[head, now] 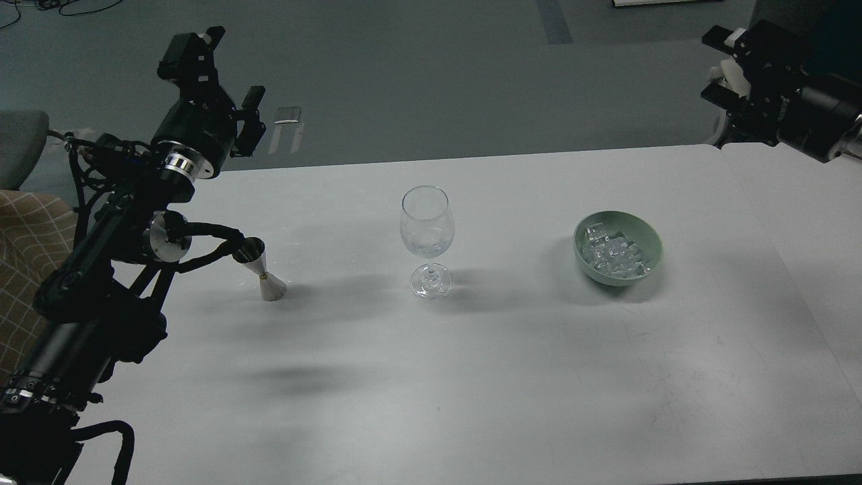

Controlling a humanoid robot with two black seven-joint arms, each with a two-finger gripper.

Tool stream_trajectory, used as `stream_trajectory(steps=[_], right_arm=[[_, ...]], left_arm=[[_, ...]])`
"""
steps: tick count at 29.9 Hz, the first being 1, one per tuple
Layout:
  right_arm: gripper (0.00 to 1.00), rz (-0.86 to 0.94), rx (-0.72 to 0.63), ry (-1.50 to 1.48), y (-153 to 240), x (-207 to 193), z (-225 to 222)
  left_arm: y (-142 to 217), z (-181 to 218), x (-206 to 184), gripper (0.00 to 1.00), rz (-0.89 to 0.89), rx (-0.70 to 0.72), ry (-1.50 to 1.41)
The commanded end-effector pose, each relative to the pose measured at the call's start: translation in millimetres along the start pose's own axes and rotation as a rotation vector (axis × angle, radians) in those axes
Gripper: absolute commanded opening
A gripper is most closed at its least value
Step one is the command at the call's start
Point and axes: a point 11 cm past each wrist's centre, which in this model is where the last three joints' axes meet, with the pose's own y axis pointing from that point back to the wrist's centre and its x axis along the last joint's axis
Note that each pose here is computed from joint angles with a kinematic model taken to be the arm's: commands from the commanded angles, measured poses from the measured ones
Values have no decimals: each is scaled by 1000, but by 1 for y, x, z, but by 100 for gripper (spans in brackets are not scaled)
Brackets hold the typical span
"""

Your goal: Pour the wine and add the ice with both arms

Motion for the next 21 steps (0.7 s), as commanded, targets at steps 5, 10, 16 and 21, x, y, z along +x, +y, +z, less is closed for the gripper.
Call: stream_trajectory(steps=[5,10,16,21], right_arm=[[100,-141,-115,440,23,-20,-4],[100,-188,-166,596,26,-32,14],[100,-298,-214,708,23,-65,45],[100,-378,-251,753,19,-89,71]], left_arm=[[-1,-1,0,98,-19,3,1],[-4,-3,-6,98,-23,1,13],[-5,-3,-6,98,-21,0,16],[-5,-2,-6,98,-21,-3,17]])
